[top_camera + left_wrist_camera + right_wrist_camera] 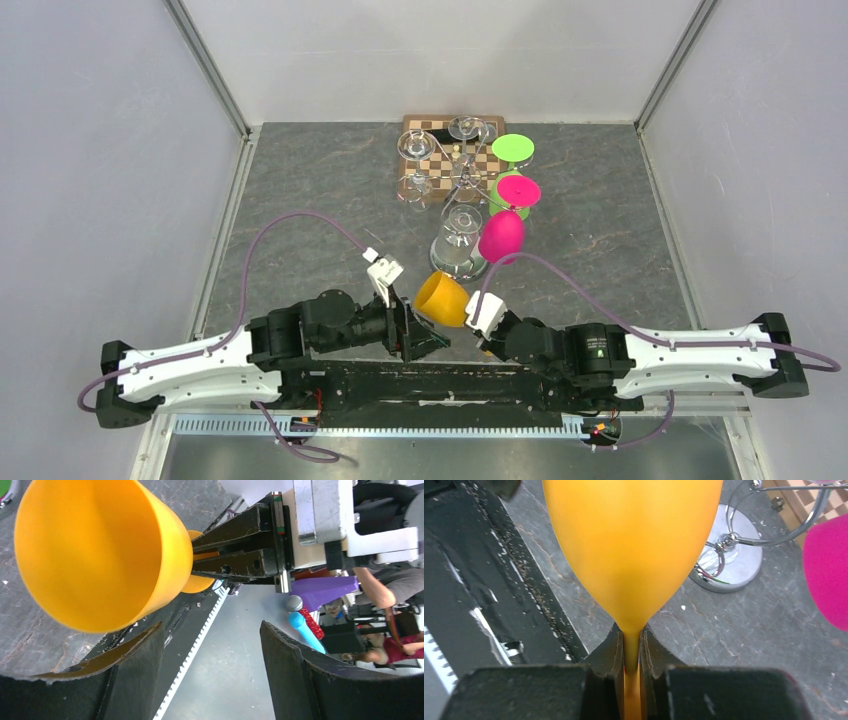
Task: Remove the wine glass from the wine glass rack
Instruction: Place the wine glass at the center of the board.
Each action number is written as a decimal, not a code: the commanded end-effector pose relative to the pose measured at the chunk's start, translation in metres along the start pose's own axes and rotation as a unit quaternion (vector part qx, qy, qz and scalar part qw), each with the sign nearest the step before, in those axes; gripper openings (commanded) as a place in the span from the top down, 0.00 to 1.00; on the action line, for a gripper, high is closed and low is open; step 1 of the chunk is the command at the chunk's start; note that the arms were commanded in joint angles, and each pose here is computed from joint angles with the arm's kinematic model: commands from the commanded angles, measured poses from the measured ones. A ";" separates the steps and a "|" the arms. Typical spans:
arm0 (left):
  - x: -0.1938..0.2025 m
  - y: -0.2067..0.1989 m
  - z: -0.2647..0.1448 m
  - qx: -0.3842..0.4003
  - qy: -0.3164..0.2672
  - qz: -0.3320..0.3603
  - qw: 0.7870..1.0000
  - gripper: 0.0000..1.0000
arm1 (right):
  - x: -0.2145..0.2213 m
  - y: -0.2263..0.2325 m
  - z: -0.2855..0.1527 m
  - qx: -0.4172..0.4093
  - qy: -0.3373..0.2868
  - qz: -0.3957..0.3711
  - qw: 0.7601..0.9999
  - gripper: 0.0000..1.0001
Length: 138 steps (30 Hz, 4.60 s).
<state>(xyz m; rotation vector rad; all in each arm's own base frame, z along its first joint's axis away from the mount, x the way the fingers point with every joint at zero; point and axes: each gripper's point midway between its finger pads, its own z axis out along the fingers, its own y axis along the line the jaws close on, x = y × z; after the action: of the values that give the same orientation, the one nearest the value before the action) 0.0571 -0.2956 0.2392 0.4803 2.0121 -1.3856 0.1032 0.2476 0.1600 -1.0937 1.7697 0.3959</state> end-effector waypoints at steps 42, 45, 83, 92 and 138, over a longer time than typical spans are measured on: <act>-0.013 0.069 -0.015 -0.051 -0.070 -0.281 0.956 0.33 | -0.046 -0.014 -0.011 -0.013 -0.113 -0.215 0.970 1.00; -0.011 0.071 -0.015 -0.051 -0.067 -0.285 0.955 0.39 | -0.050 -0.013 -0.010 -0.013 -0.115 -0.217 0.969 1.00; -0.017 0.095 -0.038 -0.188 -0.049 -0.227 0.954 0.98 | -0.058 -0.032 -0.031 0.011 -0.127 -0.187 0.974 0.46; -0.037 0.119 -0.093 -0.349 -0.052 -0.152 0.923 0.98 | -0.082 -0.064 -0.065 0.065 -0.192 -0.078 0.976 0.28; -0.194 0.301 -0.220 -0.637 -0.063 -0.161 0.751 0.98 | -0.057 -0.088 -0.014 0.085 -0.010 0.129 0.988 0.02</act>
<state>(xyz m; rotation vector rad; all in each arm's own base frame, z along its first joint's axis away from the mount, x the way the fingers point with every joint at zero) 0.2922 0.0199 0.2042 -0.6043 2.4686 0.1272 0.1770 0.2231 0.2334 -0.7947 1.8734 0.3616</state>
